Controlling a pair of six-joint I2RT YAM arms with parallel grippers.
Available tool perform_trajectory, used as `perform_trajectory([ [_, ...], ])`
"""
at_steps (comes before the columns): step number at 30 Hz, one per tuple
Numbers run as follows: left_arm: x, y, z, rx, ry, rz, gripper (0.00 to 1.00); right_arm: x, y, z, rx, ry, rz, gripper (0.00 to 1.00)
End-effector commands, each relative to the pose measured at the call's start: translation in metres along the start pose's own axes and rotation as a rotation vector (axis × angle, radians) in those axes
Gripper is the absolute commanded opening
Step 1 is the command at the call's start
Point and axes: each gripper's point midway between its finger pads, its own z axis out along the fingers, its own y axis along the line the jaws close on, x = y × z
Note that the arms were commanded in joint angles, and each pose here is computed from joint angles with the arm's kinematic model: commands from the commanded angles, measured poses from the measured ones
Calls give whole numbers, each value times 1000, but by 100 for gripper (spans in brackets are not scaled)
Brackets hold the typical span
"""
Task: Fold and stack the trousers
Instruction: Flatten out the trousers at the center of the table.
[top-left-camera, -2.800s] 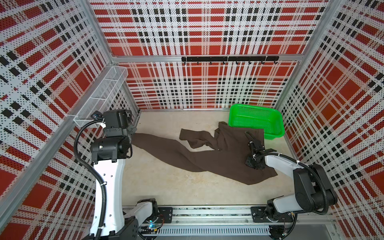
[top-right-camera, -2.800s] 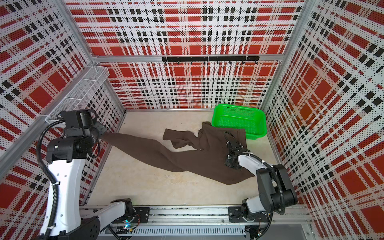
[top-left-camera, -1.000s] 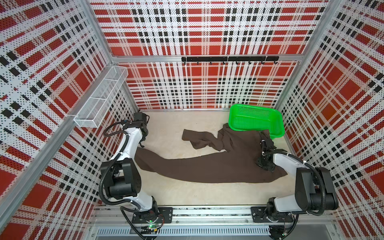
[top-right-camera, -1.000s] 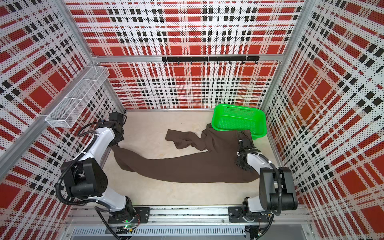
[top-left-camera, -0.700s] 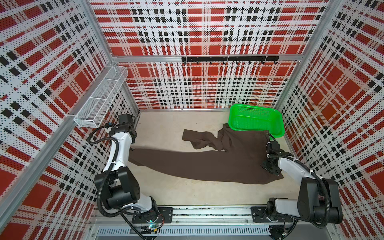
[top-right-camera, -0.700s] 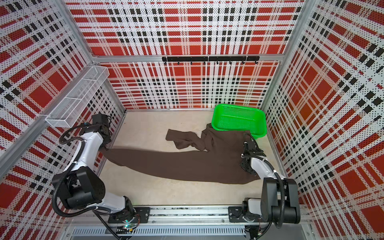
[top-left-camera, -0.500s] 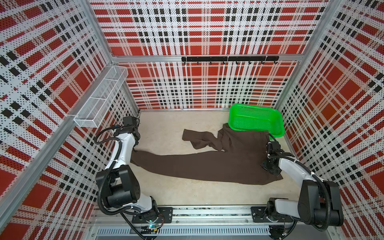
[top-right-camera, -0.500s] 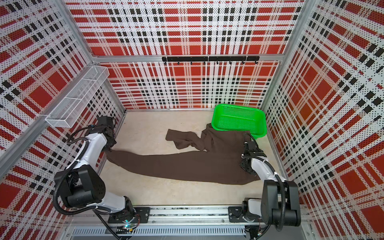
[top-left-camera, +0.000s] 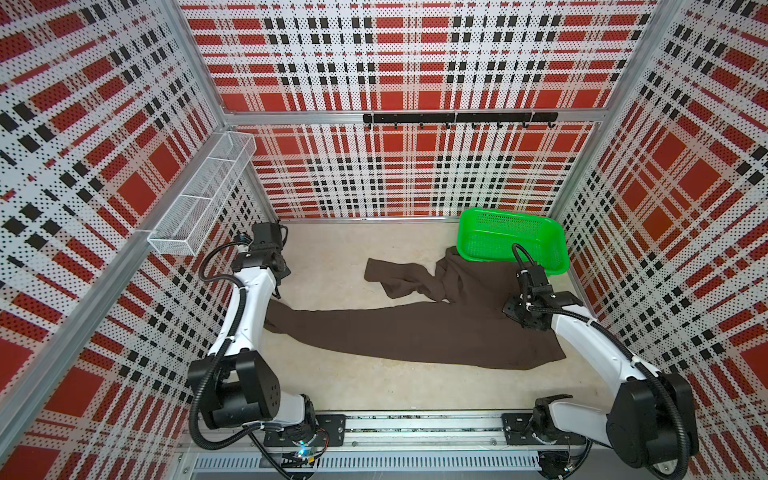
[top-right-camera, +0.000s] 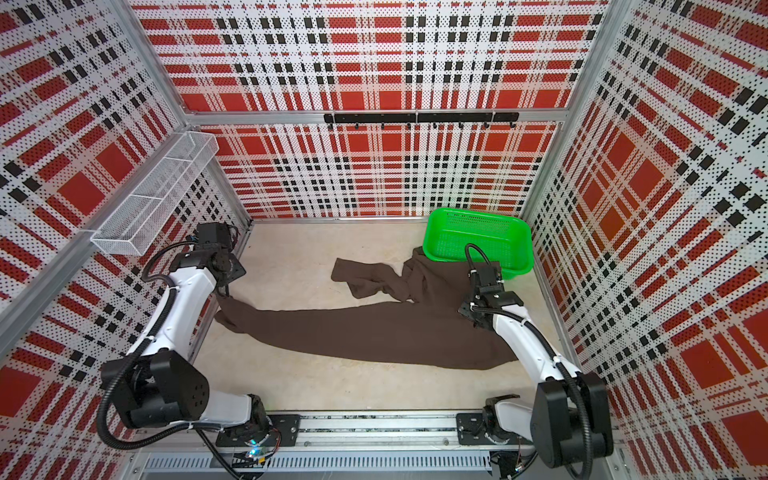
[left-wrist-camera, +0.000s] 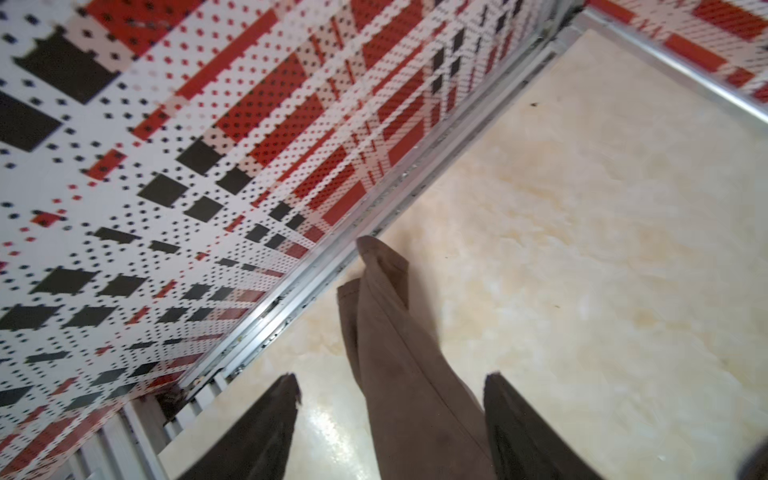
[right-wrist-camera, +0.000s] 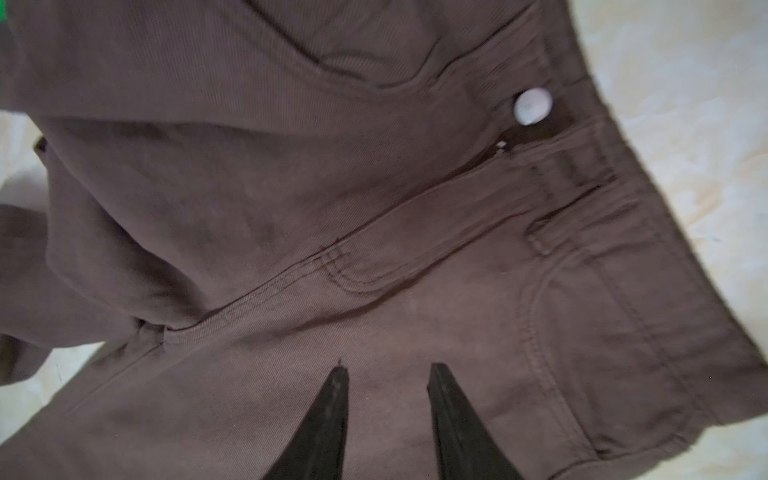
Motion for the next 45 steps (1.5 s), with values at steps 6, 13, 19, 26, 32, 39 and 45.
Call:
perform_trajectory([
  [6, 23, -92, -37, 359, 8, 14, 83, 43, -8, 40, 24, 143, 31, 37],
  [13, 67, -196, -39, 556, 84, 94, 87, 64, -58, 44, 184, 164, 97, 37],
  [19, 109, -272, -24, 618, 165, 199, 93, 63, -99, 23, 236, 116, 215, 40],
  [26, 155, -329, 10, 643, 258, 269, 92, 56, -93, 5, 187, 87, 241, 40],
  [32, 173, -355, 37, 639, 299, 300, 91, 44, -80, -9, 126, 58, 241, 40],
  [39, 200, -360, 62, 571, 352, 405, 79, 33, -74, -18, 107, 29, 242, 40],
  [45, 198, -327, 82, 473, 367, 383, 28, 26, -70, -22, 89, 6, 246, 40],
])
